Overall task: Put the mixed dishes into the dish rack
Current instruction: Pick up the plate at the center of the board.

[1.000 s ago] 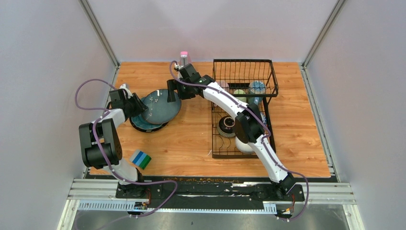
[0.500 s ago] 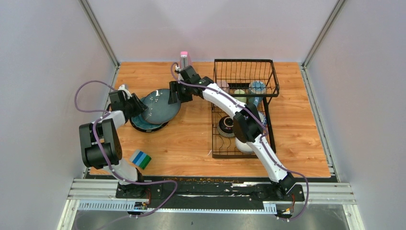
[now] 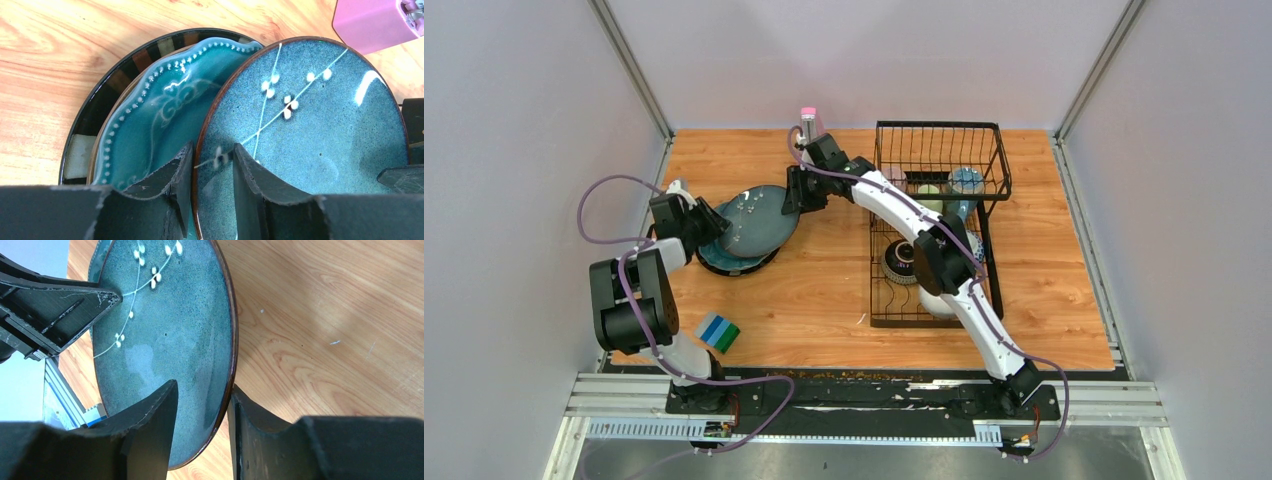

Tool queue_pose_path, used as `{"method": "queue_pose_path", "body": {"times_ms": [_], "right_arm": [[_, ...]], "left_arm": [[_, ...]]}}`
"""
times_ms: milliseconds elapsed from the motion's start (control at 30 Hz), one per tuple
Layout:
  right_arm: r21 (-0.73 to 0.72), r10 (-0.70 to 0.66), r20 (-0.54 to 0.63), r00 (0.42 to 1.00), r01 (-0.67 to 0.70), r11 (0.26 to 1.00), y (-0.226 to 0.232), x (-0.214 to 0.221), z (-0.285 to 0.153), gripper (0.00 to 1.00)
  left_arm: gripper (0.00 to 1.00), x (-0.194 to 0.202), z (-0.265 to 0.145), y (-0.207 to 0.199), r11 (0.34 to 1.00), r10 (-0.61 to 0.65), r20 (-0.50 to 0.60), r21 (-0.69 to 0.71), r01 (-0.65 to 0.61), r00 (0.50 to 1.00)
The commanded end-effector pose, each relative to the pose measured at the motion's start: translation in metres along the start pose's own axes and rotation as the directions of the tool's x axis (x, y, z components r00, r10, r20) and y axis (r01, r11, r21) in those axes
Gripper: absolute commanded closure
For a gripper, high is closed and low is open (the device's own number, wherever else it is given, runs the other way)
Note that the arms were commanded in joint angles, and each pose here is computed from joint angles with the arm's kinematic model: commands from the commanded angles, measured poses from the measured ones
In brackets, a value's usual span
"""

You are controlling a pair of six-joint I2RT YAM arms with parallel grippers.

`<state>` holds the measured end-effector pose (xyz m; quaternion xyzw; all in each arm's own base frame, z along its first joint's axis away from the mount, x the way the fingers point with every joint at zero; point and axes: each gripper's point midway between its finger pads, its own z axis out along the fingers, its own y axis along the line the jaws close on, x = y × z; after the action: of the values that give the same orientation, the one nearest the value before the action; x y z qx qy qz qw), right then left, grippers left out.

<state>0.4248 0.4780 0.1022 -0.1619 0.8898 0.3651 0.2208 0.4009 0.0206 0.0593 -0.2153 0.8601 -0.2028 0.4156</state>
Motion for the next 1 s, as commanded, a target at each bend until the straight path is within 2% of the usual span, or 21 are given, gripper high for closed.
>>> {"method": "queue_pose_path", "body": {"times_ms": [0, 200, 500, 967], "right_arm": [[-0.270, -0.049, 0.118, 0.992, 0.080, 0.960, 0.084, -0.042, -0.043, 0.58], [-0.301, -0.019, 0.082, 0.996, 0.043, 0.953, 0.090, -0.033, -0.037, 0.55], [-0.350, -0.023, 0.074, 0.997, 0.047, 0.936, 0.106, -0.028, -0.035, 0.59], [-0.385, -0.044, 0.025, 0.999, 0.050, 0.922, 0.108, -0.011, -0.028, 0.57]], "left_arm": [[0.61, 0.032, -0.006, -0.022, 0.995, -0.034, -0.109, 0.090, 0.044, 0.993], [0.61, 0.027, -0.009, -0.032, 0.987, -0.061, -0.058, 0.145, 0.069, 0.996], [0.62, 0.028, -0.016, -0.045, 0.969, -0.084, -0.013, 0.233, 0.085, 0.996], [0.62, 0.020, -0.022, -0.062, 0.938, -0.109, 0.048, 0.336, 0.086, 0.993]]}}
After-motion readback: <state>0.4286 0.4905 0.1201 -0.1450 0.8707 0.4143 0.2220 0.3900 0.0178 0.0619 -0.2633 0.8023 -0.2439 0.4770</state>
